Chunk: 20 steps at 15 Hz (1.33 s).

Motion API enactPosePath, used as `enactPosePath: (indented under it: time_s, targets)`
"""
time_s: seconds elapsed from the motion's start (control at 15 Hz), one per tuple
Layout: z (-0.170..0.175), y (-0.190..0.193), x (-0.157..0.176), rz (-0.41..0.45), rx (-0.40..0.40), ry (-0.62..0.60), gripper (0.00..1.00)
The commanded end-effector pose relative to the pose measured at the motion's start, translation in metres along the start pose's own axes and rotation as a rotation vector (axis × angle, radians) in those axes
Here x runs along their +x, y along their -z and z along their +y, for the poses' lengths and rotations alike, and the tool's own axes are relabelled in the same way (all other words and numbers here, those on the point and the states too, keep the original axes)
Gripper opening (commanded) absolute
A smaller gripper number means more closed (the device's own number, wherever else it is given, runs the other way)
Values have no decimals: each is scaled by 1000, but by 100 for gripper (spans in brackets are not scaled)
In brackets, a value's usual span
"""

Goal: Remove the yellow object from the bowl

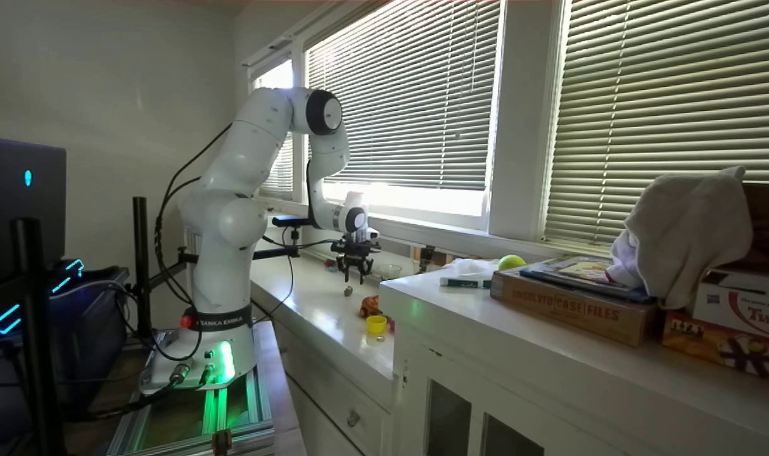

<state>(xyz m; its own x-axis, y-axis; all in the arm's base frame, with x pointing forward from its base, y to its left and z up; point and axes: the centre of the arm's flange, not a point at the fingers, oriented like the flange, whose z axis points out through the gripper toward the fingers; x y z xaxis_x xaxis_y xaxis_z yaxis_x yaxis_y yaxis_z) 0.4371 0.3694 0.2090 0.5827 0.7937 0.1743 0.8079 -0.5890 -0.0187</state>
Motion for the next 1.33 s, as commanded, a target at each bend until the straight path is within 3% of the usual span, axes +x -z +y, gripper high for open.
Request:
enactPosePath:
  time_s: [0.0, 0.07, 0.8, 1.27]
  targets:
    - [-7, 14, 3, 18, -18, -1, 92]
    - [-8, 20, 4, 14, -16, -5, 100]
    - [-6, 120, -2, -31, -46, -127, 100]
    - [10, 181, -33, -63, -133, -428, 100]
